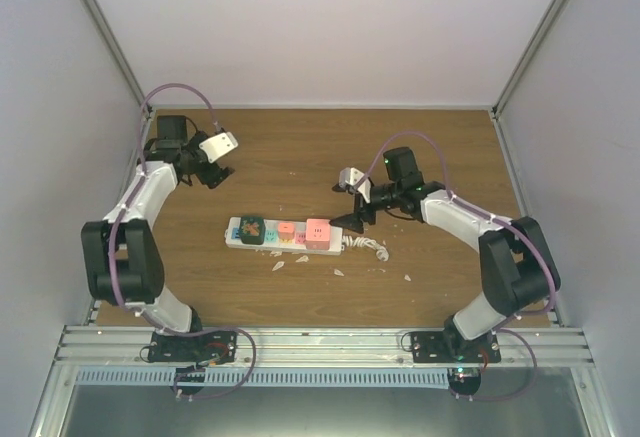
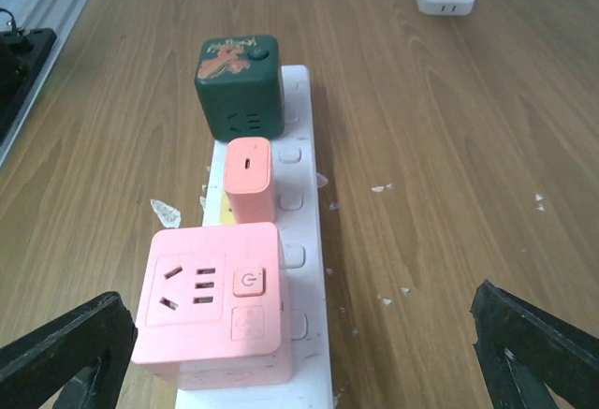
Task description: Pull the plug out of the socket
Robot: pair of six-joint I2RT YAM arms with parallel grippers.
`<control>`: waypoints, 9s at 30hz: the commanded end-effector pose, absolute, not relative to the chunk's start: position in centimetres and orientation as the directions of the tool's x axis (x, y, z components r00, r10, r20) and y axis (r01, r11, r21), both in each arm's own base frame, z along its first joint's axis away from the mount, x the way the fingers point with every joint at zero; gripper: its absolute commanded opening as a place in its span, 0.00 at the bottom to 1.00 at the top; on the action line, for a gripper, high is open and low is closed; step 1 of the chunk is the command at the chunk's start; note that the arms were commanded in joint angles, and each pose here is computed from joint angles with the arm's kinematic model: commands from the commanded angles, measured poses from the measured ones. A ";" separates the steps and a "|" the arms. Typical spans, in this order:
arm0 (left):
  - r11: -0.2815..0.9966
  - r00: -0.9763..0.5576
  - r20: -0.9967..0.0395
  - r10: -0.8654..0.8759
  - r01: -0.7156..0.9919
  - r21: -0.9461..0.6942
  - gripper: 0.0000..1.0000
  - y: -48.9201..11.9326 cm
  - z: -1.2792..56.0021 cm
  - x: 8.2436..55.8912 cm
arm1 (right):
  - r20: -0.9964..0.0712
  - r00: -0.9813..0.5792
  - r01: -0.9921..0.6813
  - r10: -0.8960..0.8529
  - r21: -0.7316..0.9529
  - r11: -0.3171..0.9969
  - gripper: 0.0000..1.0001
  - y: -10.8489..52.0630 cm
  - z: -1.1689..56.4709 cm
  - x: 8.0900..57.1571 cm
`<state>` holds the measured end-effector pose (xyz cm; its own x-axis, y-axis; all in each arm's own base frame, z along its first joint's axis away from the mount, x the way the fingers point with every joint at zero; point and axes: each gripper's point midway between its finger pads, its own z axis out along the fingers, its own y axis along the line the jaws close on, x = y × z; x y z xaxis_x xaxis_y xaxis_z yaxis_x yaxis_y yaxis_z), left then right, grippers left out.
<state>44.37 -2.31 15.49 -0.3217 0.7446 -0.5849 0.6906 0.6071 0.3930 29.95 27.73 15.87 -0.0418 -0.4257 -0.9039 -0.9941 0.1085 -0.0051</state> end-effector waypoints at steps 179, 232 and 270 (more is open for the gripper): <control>0.419 0.023 -0.888 0.459 0.876 0.240 0.91 -30.8 29.7 36.1 | -0.828 -0.489 -0.747 0.274 0.560 0.358 0.25 23.7 27.7 37.4; 0.682 -0.383 -0.745 0.546 0.719 0.130 0.22 -18.8 20.3 44.3 | -0.945 -0.326 -0.842 0.038 0.309 0.442 1.00 23.5 24.1 36.8; 0.922 -0.809 -0.476 0.344 0.387 0.008 0.23 -0.1 8.6 50.0 | -0.944 -0.329 -0.869 -0.027 0.292 0.399 1.00 24.3 21.1 36.5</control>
<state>48.58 -0.25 7.61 -0.8154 0.3726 -0.4432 0.4064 0.9135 0.0203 36.58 23.97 21.38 -0.3463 -0.0192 -0.9379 -0.8534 0.4217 0.3064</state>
